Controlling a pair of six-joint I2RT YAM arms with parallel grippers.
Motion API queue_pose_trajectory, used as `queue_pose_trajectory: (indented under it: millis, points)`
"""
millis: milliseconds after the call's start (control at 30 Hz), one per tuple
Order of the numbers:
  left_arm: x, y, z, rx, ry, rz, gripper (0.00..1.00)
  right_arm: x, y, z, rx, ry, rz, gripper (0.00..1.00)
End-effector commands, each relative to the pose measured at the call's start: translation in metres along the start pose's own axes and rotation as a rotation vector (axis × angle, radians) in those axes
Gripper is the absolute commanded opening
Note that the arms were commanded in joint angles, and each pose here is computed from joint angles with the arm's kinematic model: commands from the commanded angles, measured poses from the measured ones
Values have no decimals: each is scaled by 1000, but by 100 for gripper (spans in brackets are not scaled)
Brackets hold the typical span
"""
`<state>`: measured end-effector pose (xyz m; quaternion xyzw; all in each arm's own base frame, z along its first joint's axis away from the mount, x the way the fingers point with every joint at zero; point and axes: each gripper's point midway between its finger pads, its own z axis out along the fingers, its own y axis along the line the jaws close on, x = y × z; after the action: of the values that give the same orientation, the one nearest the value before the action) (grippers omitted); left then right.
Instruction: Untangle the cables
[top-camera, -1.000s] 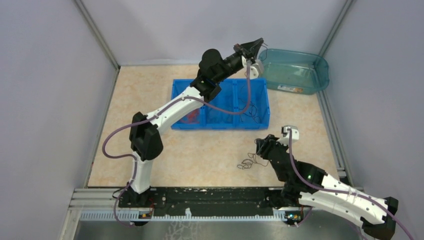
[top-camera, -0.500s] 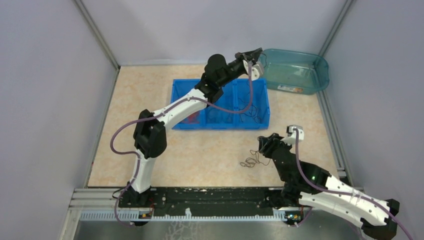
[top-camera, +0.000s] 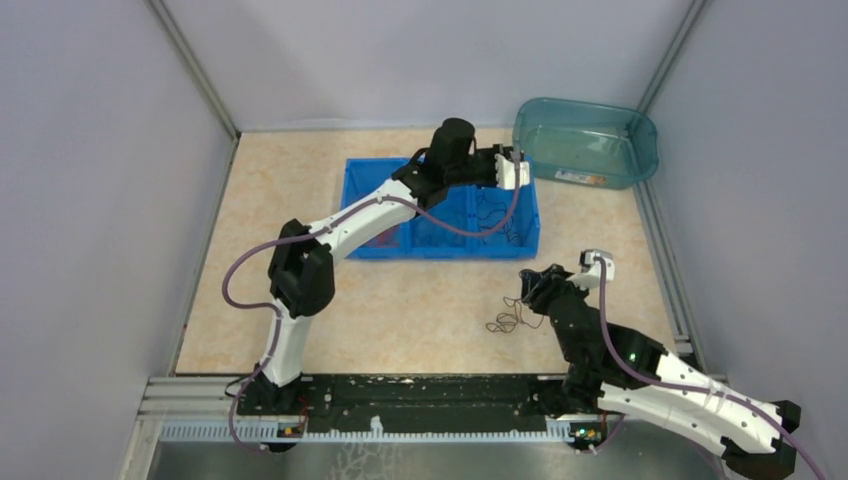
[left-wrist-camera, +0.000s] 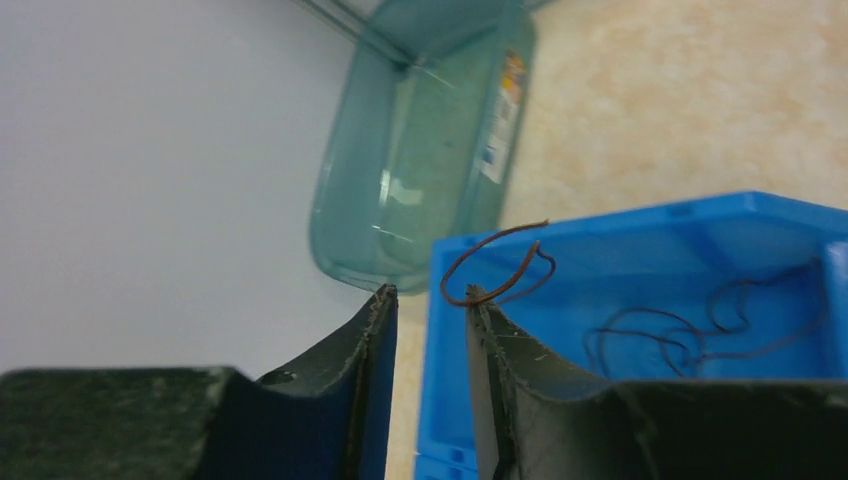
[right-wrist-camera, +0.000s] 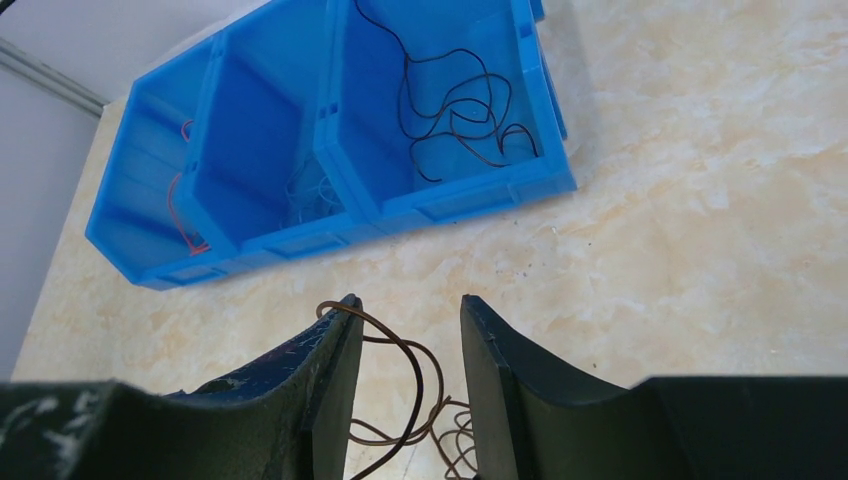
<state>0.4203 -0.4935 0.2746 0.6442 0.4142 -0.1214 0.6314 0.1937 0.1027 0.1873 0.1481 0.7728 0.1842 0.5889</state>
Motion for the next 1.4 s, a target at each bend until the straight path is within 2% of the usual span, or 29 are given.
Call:
queue_pose_trajectory:
  millis: [0,100,133,200,233,333,400,567,700,833,1100,1367]
  points:
    - [3,-49,-16,259,32,1,41,-24,10,-5,-26,-49,55,42]
    - [-3,-67,-27,352,21,-33,51,-23,11,-4,-26,-50,54,42]
    - [-3,-74,-31,383,26,-49,61,-23,11,-4,-26,-49,52,41]
    - [-3,-83,-38,442,39,-69,94,-22,12,-4,-27,-45,49,41]
    - [-5,-83,-40,454,48,-78,99,-22,13,-4,-28,-42,47,41]
    - [-6,-80,-52,476,78,-104,99,-22,14,-4,-28,-36,44,41]
    - [-14,-80,-69,500,44,-159,99,-24,18,-4,-34,-39,52,40]
    - [-44,-120,-130,593,-57,-269,99,-44,48,-6,-146,-78,98,39]
    - [-69,-146,-166,584,-85,-377,99,-67,77,-11,-248,-126,153,35]
    - [-82,-147,-182,547,-94,-398,99,-91,95,-9,-254,-179,124,32]
    - [-66,-90,-209,409,19,-562,99,-130,126,21,-256,-228,-16,31]
    - [-23,2,-257,101,110,-754,99,-177,135,86,-216,-243,-115,31]
